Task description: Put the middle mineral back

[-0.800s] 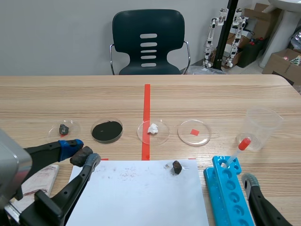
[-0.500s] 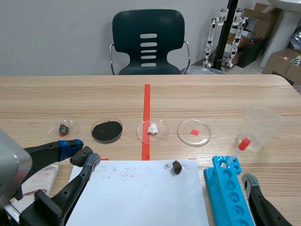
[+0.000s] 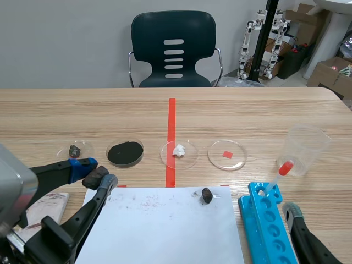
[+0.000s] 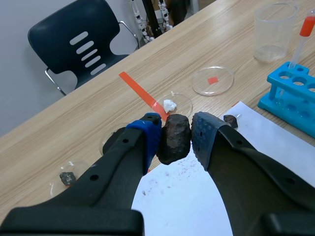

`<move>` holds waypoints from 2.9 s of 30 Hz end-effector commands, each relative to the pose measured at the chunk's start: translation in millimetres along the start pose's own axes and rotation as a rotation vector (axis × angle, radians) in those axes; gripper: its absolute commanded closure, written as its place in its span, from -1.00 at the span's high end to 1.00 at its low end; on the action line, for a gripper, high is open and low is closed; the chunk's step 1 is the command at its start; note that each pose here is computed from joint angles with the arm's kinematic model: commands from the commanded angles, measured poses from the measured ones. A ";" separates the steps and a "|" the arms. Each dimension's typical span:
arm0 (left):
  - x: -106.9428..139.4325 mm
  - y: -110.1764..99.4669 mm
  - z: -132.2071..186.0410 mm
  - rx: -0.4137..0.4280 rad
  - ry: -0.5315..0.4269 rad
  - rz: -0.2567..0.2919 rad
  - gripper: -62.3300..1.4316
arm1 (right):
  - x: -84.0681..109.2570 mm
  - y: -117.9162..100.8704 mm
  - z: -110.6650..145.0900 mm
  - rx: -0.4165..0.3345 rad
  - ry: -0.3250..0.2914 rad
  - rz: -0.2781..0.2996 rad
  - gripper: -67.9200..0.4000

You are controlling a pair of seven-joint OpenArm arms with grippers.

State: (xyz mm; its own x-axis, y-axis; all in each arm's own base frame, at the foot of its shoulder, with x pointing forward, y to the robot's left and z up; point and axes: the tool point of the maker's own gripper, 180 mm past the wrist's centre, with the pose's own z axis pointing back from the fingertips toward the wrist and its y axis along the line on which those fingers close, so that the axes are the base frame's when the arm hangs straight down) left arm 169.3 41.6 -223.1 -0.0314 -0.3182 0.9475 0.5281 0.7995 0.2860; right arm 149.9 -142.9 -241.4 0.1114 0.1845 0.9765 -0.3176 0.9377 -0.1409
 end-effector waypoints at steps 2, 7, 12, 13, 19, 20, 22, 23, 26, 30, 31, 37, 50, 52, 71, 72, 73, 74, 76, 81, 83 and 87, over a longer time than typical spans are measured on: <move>4.8 1.4 -0.2 0.008 -0.017 0.003 -0.60 | 9.2 -3.2 -2.6 -0.010 -0.036 0.002 1.00; 4.1 0.8 -0.3 0.006 -0.013 0.008 -0.60 | 9.2 -3.2 -2.6 -0.010 -0.036 0.002 1.00; 4.3 -2.0 -0.3 -0.009 -0.014 0.013 -0.60 | 9.2 -3.2 -2.6 -0.010 -0.036 0.002 1.00; 4.2 -2.0 -0.3 -0.009 -0.013 0.013 -0.60 | 9.2 -3.2 -2.6 -0.010 -0.036 0.002 1.00; 3.7 -1.7 -0.4 -0.008 -0.011 0.012 -0.60 | 9.2 -3.2 -2.6 -0.010 -0.036 0.002 1.00; 4.0 -1.2 -0.8 -0.007 -0.012 0.011 -0.60 | 9.2 -3.2 -2.6 -0.010 -0.036 0.002 1.00; 2.7 0.0 -3.4 -0.009 -0.006 0.006 -0.60 | 9.2 -3.2 -2.6 -0.010 -0.036 0.002 1.00; 1.1 -0.3 -5.3 -0.017 -0.001 0.008 -0.60 | 9.2 -3.2 -2.6 -0.010 -0.036 0.002 1.00; -7.9 -3.1 -13.4 -0.041 0.010 0.042 -0.60 | 9.2 -3.2 -2.6 -0.010 -0.035 0.002 1.00; -30.5 -6.1 -27.2 -0.057 0.056 0.058 -0.60 | 9.2 -3.2 -2.6 -0.010 -0.036 0.002 1.00; -35.6 -6.4 -30.6 -0.056 0.061 0.060 -0.60 | 9.2 -3.2 -2.6 -0.010 -0.036 0.002 1.00; -58.5 -5.9 -55.6 -0.028 0.094 0.092 -0.60 | 9.2 -3.2 -2.6 -0.010 -0.036 0.002 1.00; -94.4 -20.3 -107.9 -0.090 0.171 0.083 -0.59 | 9.2 -3.2 -2.6 -0.010 -0.036 0.002 1.00; -98.2 -27.6 -112.8 -0.114 0.163 0.082 -0.59 | 9.2 -3.2 -2.6 -0.010 -0.036 0.002 1.00; -148.1 -33.8 -147.2 -0.140 0.274 0.117 -0.59 | 9.2 -3.2 -2.6 -0.010 -0.036 0.002 1.00; -149.9 -33.4 -147.8 -0.140 0.280 0.116 -0.59 | 9.2 -3.2 -2.6 -0.010 -0.036 0.002 1.00; -151.9 -33.0 -148.4 -0.140 0.287 0.116 -0.59 | 9.2 -3.2 -2.6 -0.010 -0.036 0.002 1.00; -153.9 -32.2 -148.9 -0.139 0.295 0.114 -0.59 | 9.2 -3.2 -2.6 -0.010 -0.036 0.002 1.00; -157.2 -30.3 -150.1 -0.139 0.306 0.110 -0.59 | 9.2 -3.2 -2.6 -0.010 -0.036 0.002 1.00; -158.9 -28.2 -151.0 -0.134 0.310 0.107 -0.59 | 9.2 -3.2 -2.6 -0.010 -0.036 0.002 1.00; -157.8 -29.7 -151.7 -0.135 0.308 0.110 -0.59 | 9.2 -3.2 -2.6 -0.010 -0.036 0.002 1.00; -157.6 -29.9 -151.9 -0.134 0.308 0.111 -0.49 | 9.2 -3.2 -2.6 -0.010 -0.036 0.002 1.00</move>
State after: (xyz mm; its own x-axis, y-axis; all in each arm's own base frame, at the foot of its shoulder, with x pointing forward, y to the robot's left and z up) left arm 280.1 -3.8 -414.2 0.3034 -0.4159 0.8573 0.6316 0.7614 0.1458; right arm 149.9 -142.9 -241.4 0.1114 0.1845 0.9765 -0.3176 0.9377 -0.1409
